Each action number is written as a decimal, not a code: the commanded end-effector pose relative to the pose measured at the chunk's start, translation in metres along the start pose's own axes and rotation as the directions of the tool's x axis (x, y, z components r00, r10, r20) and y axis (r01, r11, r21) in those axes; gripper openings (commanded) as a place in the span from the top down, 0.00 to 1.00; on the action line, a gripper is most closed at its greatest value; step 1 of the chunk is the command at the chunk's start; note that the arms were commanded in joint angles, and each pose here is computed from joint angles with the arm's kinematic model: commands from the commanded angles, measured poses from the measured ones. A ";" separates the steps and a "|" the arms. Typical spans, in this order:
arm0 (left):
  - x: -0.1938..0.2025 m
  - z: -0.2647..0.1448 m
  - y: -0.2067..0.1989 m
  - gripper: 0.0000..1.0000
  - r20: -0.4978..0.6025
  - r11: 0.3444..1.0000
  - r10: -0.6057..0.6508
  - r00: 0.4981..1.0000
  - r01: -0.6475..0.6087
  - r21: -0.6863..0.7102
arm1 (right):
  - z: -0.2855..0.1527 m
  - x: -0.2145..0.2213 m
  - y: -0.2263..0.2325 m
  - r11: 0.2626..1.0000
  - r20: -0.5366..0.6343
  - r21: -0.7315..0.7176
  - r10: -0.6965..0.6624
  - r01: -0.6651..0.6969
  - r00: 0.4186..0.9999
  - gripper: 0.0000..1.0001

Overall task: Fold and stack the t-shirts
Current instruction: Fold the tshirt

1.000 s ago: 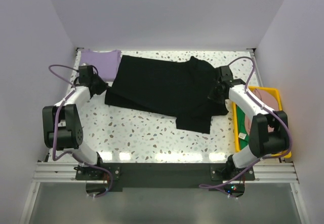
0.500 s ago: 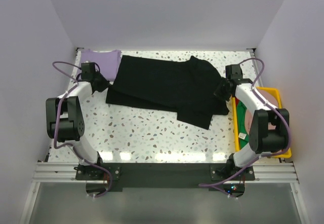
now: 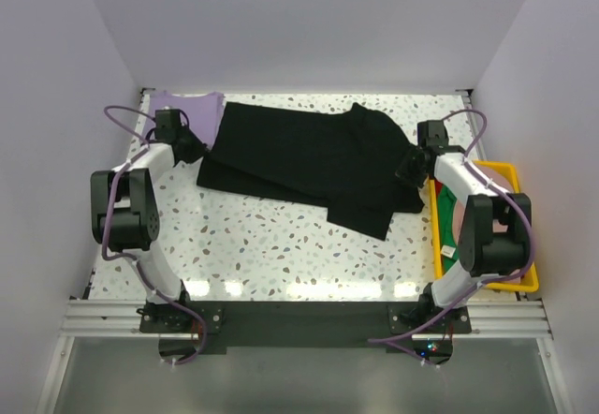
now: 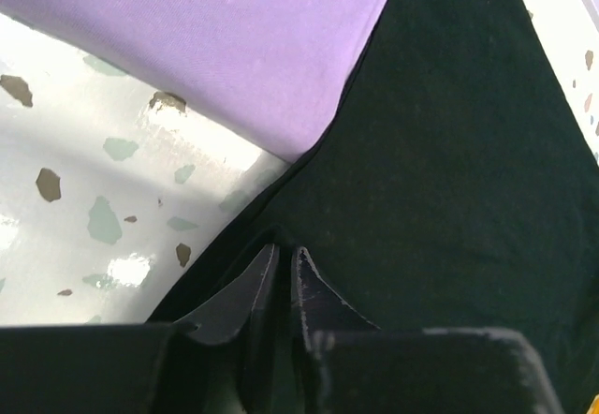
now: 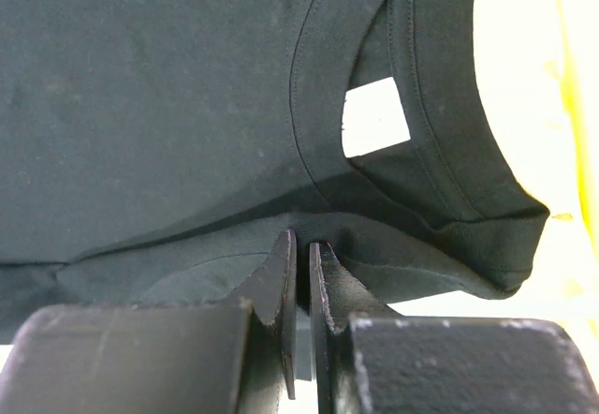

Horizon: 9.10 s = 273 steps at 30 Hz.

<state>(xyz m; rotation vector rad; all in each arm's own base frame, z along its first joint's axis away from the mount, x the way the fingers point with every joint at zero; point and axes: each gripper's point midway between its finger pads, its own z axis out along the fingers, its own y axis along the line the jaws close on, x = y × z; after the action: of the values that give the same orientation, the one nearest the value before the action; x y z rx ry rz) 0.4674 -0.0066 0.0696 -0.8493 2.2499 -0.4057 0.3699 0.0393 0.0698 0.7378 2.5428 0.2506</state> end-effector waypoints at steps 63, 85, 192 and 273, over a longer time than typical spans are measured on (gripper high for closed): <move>0.072 -0.029 0.067 0.53 0.022 0.987 -0.039 0.999 0.042 -0.156 | -0.020 0.110 0.020 0.983 -0.023 -0.112 -0.146 0.143 0.989 1.00; 0.072 -0.027 0.058 0.54 0.004 0.989 -0.011 1.000 0.012 -0.146 | 0.015 -0.038 0.146 0.950 0.017 -0.306 -0.054 0.056 0.998 1.00; 0.067 -0.040 0.053 0.42 0.037 0.995 -0.006 0.999 0.010 -0.103 | -0.013 -0.024 -0.001 0.976 0.147 0.165 -0.168 0.143 0.975 0.50; 0.168 -0.092 0.078 0.53 -0.042 0.997 0.002 0.999 -0.005 -0.076 | -0.014 0.189 -0.025 0.958 -0.123 0.019 -0.282 0.286 0.951 0.43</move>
<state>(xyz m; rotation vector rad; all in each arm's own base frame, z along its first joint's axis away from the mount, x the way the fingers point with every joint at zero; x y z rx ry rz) 0.2860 -0.0602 0.0216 -0.8225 2.3244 -0.3478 0.2458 0.1361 0.0191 0.3182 2.6421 0.2186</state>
